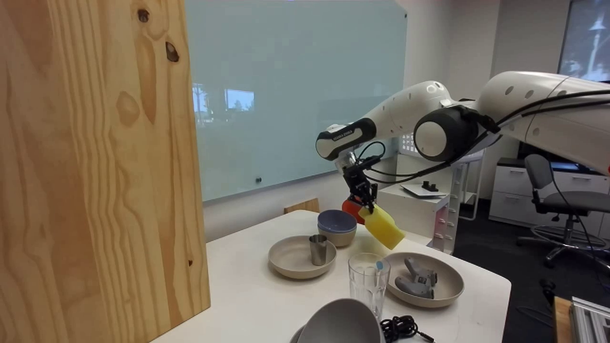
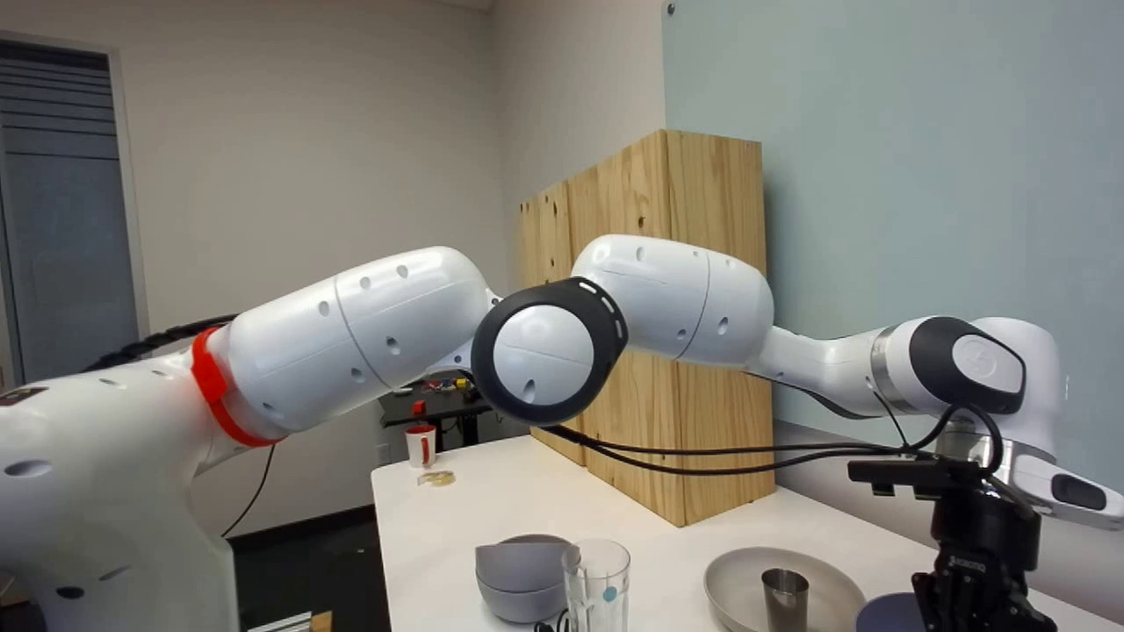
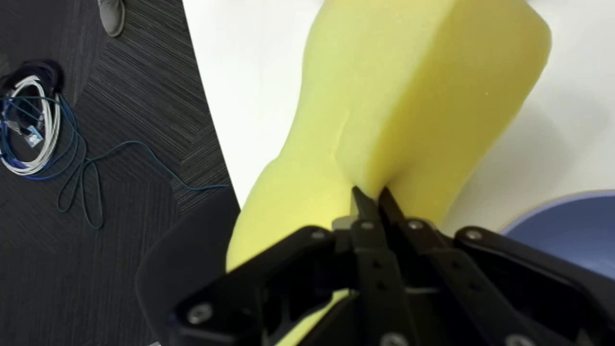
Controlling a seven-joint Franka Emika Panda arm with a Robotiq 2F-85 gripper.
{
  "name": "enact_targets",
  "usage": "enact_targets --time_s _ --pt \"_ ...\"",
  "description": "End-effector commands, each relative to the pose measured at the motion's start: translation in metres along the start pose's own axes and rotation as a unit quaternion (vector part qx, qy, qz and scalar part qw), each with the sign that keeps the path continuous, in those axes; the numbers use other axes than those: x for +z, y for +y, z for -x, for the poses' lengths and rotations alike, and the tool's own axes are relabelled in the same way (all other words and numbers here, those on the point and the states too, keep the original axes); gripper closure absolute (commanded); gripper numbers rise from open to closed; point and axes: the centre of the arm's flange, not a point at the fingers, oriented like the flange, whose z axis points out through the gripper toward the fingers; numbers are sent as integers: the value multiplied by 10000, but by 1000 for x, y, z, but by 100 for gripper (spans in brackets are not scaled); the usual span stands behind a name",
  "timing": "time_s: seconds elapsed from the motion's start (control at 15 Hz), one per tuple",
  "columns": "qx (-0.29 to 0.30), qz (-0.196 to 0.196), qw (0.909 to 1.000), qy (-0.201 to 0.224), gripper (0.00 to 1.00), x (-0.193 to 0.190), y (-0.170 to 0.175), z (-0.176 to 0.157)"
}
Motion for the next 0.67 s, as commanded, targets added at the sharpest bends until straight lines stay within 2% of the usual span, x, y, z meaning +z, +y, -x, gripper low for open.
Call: enact_targets --time_s 0.0,0.6 --pt "35 -149 9999 29 99 -23 -31 -45" --pt "61 -298 9995 12 99 -30 -43 -49"
